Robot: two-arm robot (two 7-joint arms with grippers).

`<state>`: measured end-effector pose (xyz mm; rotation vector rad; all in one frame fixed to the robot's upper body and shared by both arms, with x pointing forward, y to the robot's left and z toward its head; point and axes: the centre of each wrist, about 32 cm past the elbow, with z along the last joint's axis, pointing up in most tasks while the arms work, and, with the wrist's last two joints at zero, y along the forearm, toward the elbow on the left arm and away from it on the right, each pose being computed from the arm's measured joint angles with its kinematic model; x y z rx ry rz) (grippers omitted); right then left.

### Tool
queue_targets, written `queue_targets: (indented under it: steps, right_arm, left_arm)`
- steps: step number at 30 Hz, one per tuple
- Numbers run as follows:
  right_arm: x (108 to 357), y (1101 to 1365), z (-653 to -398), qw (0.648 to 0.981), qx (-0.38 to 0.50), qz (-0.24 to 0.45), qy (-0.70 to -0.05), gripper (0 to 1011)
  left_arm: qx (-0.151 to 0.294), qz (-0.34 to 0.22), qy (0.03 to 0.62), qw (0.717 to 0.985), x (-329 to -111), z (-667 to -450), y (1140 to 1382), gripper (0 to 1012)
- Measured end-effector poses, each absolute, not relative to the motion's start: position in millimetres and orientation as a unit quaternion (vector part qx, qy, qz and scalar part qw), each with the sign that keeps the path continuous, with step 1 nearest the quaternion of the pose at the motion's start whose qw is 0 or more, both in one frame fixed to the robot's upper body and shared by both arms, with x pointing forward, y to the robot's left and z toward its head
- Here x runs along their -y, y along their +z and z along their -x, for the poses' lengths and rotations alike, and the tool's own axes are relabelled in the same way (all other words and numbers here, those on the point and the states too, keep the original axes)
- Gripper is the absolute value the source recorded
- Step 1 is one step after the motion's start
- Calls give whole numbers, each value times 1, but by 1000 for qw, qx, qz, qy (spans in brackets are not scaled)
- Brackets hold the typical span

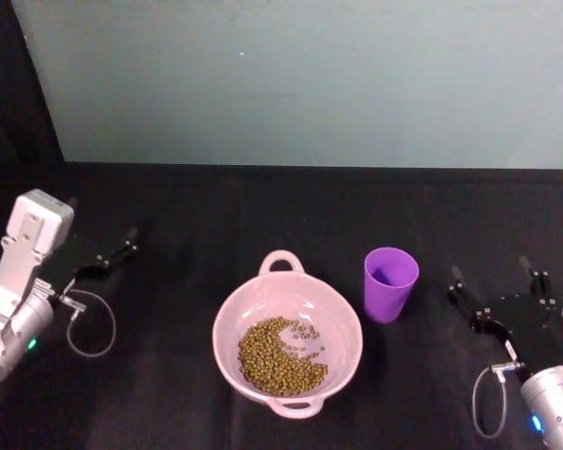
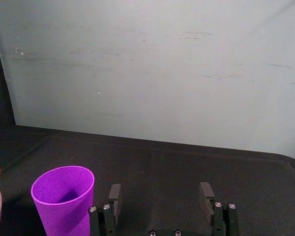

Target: Pick up the cup and pour the mung beans from the cup into the bowl.

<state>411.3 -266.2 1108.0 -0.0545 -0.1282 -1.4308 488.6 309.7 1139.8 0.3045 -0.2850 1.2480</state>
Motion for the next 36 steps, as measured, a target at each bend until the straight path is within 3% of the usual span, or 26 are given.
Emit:
queue_targets:
  steps: [36]
  right_arm:
    - [265,1110,-411,751,59,25,-658,1003]
  left_arm:
    - [132,-142,580,791,-310,-489,1140,1012]
